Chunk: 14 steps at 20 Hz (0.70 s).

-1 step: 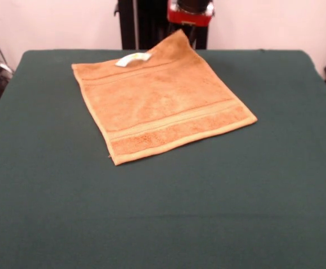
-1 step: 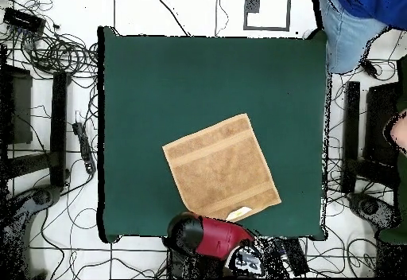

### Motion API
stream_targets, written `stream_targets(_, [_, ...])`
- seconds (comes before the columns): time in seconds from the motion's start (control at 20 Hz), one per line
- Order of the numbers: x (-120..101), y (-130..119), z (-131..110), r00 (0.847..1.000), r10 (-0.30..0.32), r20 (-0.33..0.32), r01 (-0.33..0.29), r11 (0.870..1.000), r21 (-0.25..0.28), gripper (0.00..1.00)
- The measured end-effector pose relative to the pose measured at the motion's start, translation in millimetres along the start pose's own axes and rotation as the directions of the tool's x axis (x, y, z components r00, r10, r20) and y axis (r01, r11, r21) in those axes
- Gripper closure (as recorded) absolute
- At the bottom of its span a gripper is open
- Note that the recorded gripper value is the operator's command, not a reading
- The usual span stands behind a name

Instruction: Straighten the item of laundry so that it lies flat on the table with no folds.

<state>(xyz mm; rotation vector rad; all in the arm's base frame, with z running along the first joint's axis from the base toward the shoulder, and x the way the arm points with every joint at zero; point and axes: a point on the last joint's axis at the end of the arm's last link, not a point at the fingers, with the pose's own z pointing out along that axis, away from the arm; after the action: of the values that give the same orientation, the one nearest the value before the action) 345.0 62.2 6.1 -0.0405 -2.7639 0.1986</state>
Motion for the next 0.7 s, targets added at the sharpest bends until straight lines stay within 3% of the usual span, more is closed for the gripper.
stream_targets(0.4, [17, 1, -22, 0.989, 0.006, -0.148, -0.010, 1.000, -0.029, 0.00])
stream_targets(0.7, [30, 1, -49, 0.961, 0.006, -0.277, -0.022, 0.998, -0.056, 0.00])
